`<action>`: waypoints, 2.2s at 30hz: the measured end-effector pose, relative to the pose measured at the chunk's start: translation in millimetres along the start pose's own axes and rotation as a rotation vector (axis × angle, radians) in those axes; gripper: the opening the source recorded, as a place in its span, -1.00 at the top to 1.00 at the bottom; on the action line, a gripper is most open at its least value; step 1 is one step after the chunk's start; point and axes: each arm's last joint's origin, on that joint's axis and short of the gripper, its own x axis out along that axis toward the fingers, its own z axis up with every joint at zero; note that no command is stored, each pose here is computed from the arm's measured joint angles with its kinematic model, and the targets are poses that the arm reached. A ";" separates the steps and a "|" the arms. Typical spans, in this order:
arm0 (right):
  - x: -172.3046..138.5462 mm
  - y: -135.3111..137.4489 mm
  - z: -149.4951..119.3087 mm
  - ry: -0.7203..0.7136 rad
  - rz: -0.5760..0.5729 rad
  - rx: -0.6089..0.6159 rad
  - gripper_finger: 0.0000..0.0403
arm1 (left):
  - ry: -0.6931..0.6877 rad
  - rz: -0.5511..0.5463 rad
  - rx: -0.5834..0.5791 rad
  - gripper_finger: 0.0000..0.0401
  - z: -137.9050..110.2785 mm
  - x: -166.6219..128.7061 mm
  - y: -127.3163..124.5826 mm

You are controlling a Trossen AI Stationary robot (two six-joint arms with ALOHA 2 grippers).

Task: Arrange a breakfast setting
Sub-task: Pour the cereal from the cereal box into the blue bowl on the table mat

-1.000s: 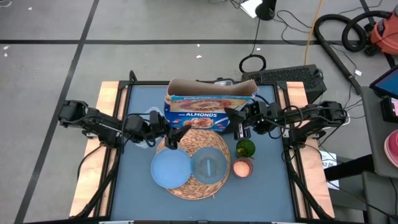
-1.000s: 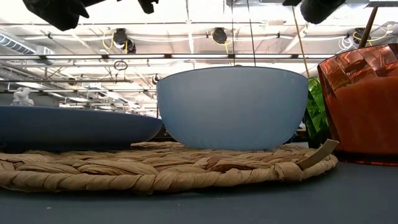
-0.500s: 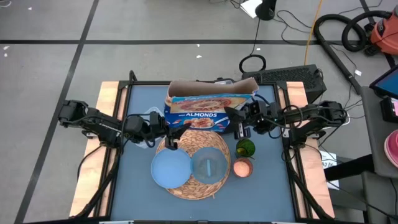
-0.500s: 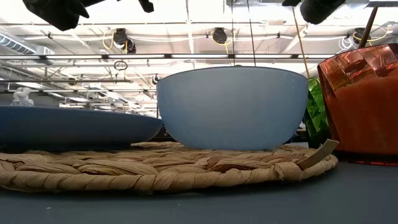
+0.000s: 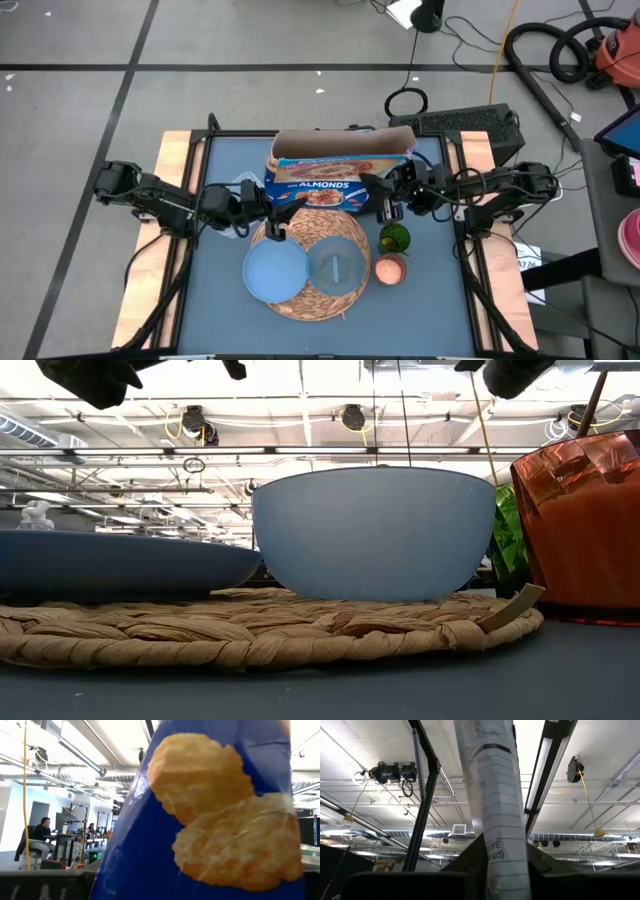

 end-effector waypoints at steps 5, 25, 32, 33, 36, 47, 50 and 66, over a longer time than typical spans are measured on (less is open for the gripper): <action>1.1 -0.1 0.7 0.083 -0.006 0.011 0.27 | -0.006 0.002 0.001 0.03 0.8 0.3 0.1; -37.4 9.5 66.1 0.772 -0.052 0.096 -0.26 | 0.128 -0.008 -0.006 0.03 13.0 -3.8 1.9; -57.8 13.2 80.3 0.921 -0.073 0.141 -0.26 | 0.270 -0.013 -0.001 0.03 36.6 -17.3 5.7; -60.0 13.6 81.2 0.937 -0.079 0.154 -0.26 | 0.297 -0.015 0.001 0.03 39.7 -20.3 6.4; -66.3 14.5 83.0 0.988 -0.097 0.186 -0.26 | 0.370 -0.019 -0.003 0.03 49.9 -30.5 9.4; -83.8 16.4 75.7 1.180 -0.144 0.251 -0.26 | 0.592 -0.105 -0.104 0.03 78.9 -73.6 18.3; -85.5 16.6 75.0 1.199 -0.147 0.253 -0.26 | 0.649 -0.119 -0.147 0.03 83.1 -84.7 20.3; -83.3 16.2 75.8 1.175 -0.147 0.248 -0.26 | 0.855 -0.225 -0.299 0.03 91.3 -118.0 23.5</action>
